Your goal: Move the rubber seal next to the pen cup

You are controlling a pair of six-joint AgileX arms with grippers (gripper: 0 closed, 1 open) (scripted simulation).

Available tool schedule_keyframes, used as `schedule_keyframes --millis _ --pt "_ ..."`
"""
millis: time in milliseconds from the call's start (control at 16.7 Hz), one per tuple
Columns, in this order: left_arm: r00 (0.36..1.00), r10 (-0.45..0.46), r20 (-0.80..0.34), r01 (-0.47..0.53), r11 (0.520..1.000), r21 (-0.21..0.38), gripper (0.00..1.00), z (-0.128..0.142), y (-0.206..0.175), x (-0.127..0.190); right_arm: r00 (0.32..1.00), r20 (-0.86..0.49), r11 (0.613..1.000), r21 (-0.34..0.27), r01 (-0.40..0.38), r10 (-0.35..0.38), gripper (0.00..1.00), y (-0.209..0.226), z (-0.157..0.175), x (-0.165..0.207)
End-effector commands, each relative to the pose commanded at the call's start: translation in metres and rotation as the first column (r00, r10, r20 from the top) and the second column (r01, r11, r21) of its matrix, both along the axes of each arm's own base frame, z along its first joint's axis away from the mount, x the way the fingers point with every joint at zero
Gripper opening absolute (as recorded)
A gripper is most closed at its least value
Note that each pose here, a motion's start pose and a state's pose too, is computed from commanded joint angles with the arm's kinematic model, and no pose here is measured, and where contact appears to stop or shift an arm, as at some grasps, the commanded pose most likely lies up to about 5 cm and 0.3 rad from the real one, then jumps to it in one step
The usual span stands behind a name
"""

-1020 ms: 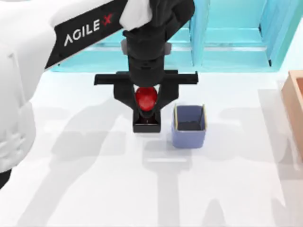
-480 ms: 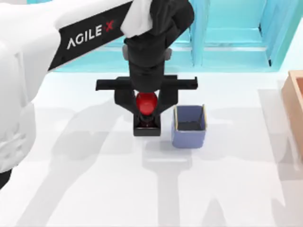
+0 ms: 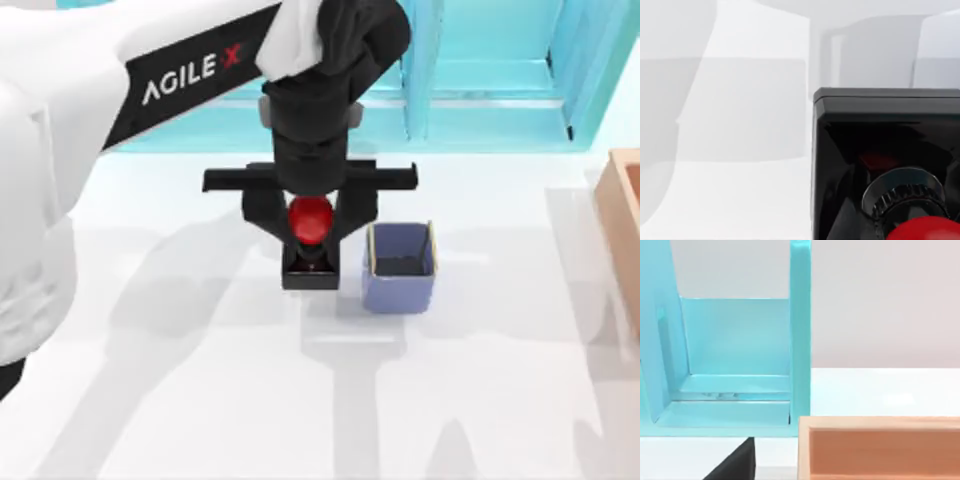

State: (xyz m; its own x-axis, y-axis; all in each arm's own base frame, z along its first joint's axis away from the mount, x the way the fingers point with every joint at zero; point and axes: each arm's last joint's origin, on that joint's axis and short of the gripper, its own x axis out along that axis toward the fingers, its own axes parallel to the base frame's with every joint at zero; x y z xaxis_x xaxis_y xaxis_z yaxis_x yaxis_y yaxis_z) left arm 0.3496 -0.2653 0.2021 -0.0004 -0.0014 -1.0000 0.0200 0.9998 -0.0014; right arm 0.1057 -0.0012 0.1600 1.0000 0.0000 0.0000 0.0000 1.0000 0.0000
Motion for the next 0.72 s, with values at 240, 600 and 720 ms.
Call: schedule_keyframes --millis 240,600,720 --pt "1.0 0.0 0.0 0.0 1.0 0.0 0.83 0.0 0.0 0.0 1.0 0.0 1.0 0.0 0.0 0.0 1.0 0.0 0.0 0.0" --pt "1.0 0.0 0.0 0.0 1.0 0.0 1.0 0.0 0.0 0.0 1.0 0.0 1.0 0.0 0.0 0.0 1.0 0.0 0.0 0.0" --pt "1.0 0.0 0.0 0.0 1.0 0.0 1.0 0.0 0.0 0.0 1.0 0.0 1.0 0.0 0.0 0.0 1.0 0.0 0.0 0.0"
